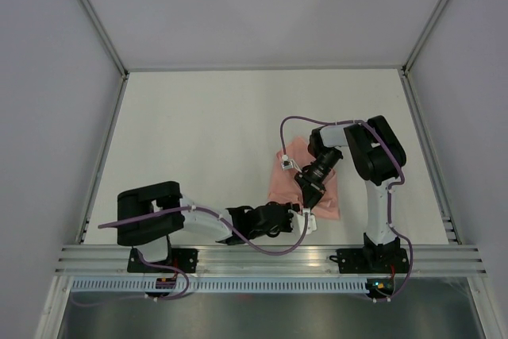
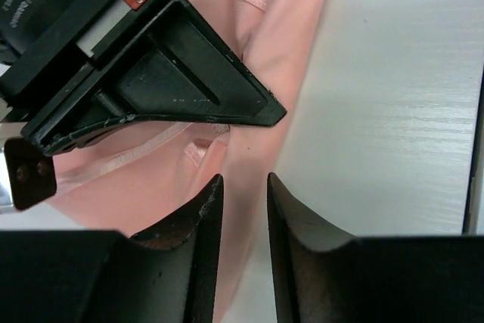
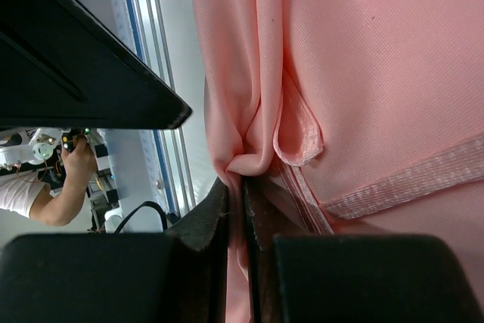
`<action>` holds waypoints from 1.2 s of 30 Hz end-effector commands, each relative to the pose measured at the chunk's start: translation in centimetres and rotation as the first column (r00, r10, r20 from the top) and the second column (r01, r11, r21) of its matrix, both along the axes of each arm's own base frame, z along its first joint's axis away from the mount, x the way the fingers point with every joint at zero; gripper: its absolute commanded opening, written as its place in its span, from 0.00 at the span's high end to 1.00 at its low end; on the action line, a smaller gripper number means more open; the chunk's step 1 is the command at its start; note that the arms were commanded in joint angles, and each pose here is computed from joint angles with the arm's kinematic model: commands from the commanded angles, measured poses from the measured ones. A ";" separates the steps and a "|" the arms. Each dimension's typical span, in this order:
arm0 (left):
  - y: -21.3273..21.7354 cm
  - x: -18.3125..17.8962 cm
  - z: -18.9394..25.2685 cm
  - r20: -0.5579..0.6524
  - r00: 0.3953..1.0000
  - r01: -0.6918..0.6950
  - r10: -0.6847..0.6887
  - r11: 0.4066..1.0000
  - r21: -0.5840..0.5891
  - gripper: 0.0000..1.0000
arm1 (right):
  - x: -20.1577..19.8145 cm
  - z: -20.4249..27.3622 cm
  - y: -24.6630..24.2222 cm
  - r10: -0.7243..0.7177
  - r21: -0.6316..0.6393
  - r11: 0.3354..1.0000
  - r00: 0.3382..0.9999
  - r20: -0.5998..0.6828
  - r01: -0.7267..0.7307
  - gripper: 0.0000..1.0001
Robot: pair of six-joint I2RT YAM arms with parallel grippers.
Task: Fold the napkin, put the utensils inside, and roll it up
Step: Roll the napkin with the utensil
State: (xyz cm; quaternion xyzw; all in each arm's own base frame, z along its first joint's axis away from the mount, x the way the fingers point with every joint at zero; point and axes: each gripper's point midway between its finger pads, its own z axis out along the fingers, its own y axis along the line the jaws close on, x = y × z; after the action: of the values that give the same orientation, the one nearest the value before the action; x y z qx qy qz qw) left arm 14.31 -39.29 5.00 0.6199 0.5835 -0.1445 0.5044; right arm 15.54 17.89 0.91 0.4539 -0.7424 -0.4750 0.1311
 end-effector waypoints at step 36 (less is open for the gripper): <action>0.1 -2.7 -7.7 -0.484 0.865 0.272 -0.130 0.934 0.234 0.98 | 4.5 -3.5 -1.4 0.060 -0.017 0.998 0.965 0.254 -0.057 0.80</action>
State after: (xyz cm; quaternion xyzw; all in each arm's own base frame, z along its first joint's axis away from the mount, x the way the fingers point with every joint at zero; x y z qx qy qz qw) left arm 15.43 -42.48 2.04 0.6973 0.5722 -0.1976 0.3837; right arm 15.71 16.53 0.91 0.4402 -0.7536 -0.4646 0.1501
